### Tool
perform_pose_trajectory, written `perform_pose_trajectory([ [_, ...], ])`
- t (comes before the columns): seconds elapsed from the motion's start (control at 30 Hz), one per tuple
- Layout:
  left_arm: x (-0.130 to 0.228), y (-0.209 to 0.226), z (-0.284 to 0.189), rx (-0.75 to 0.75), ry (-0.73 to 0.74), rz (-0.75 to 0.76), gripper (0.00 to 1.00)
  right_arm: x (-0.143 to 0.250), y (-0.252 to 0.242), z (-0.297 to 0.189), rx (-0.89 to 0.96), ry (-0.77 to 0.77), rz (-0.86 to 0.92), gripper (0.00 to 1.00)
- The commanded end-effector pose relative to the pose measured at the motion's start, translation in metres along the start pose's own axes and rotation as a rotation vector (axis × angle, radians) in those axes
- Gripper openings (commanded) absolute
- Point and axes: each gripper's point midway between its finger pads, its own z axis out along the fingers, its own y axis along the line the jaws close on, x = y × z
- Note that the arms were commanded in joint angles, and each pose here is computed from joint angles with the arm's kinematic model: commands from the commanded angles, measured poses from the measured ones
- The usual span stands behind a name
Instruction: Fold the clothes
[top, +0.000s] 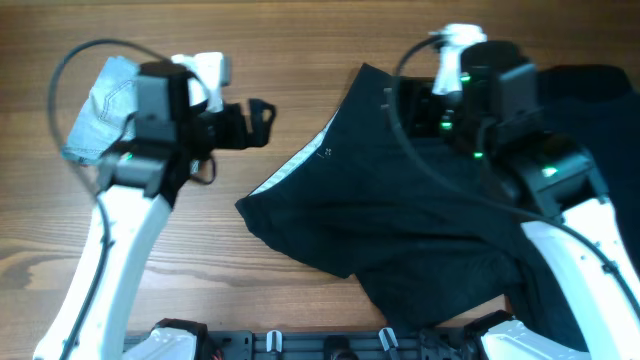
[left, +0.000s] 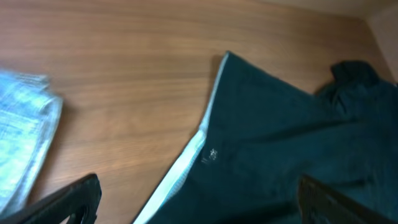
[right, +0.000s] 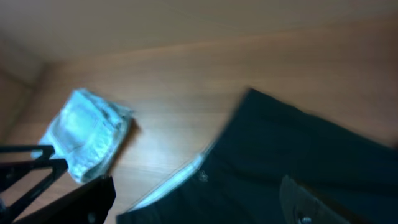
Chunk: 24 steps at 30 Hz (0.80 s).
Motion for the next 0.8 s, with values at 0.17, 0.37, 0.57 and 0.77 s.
perform_pose_trajectory([
  [0.17, 0.029, -0.034, 0.125, 0.116, 0.107, 0.104, 0.95, 0.03, -0.042, 0.03, 0.113, 0.186, 0.103, 0.89],
  [0.37, 0.054, -0.057, 0.206, 0.164, 0.124, 0.1, 0.75, 0.057, -0.056, 0.071, 0.171, 0.324, 0.118, 0.89],
  [0.57, 0.077, -0.043, 0.25, 0.15, 0.163, 0.098, 0.78, 0.072, -0.063, 0.084, 0.2, 0.389, 0.123, 0.89],
  [0.77, 0.103, -0.027, 0.27, 0.102, 0.209, 0.097, 0.71, 0.073, -0.064, 0.083, 0.203, 0.396, 0.124, 0.89],
])
